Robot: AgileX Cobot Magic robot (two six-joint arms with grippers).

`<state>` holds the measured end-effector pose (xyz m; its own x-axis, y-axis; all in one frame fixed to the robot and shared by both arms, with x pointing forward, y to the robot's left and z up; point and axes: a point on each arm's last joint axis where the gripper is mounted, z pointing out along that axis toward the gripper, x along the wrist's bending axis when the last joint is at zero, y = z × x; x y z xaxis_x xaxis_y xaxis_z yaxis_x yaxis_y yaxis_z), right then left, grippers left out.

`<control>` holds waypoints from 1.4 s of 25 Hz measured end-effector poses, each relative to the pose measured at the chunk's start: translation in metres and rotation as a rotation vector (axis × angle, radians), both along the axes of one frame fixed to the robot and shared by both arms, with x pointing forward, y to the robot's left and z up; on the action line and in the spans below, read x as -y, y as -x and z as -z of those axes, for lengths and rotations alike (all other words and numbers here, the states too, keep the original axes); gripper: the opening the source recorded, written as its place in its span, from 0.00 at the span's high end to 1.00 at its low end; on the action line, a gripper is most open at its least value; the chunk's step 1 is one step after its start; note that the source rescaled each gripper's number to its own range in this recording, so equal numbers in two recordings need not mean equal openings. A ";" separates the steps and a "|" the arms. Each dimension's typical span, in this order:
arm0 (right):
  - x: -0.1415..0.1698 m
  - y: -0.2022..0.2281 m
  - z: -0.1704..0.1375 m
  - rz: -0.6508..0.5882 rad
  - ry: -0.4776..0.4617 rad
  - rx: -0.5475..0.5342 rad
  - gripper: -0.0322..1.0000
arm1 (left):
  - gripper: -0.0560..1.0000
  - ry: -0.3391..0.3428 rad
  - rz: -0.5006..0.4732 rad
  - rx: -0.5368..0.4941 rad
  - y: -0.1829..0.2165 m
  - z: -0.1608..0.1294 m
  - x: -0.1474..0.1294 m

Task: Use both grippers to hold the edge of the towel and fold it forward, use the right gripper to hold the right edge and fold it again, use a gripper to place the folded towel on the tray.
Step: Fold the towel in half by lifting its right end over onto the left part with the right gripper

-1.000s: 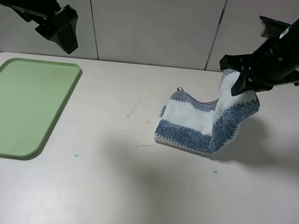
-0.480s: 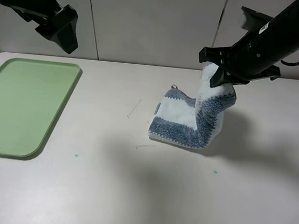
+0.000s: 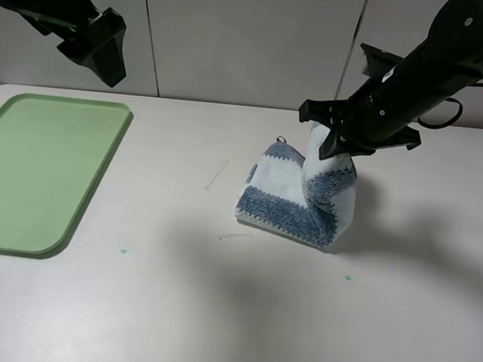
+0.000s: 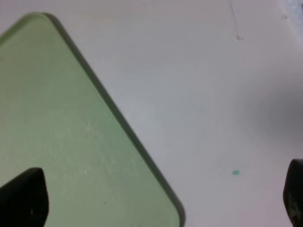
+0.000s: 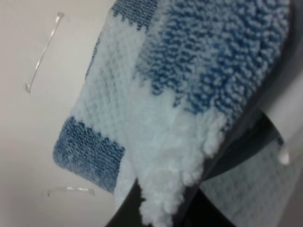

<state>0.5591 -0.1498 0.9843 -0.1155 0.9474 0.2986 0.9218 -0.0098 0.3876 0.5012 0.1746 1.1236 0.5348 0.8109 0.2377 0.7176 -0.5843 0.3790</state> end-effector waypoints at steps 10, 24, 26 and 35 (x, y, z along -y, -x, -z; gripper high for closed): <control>-0.025 0.003 -0.001 -0.041 -0.032 0.085 0.96 | 0.00 0.000 0.000 0.000 0.000 0.000 0.000; -0.043 0.006 0.000 -0.076 -0.049 0.137 0.56 | 0.00 0.000 0.000 0.000 0.000 0.000 0.000; -0.047 0.008 0.000 -0.083 -0.056 0.140 0.31 | 0.00 0.000 0.000 0.000 0.000 0.000 0.000; -0.066 0.016 -0.003 -0.104 -0.101 0.176 0.07 | 0.00 0.000 0.000 0.000 0.000 0.000 0.000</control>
<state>0.5430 -0.0833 0.9875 -0.2700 0.8938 0.3582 0.8383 0.0352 0.5441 0.5012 0.1746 1.1236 0.5348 0.8109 0.2377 0.7176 -0.5843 0.3790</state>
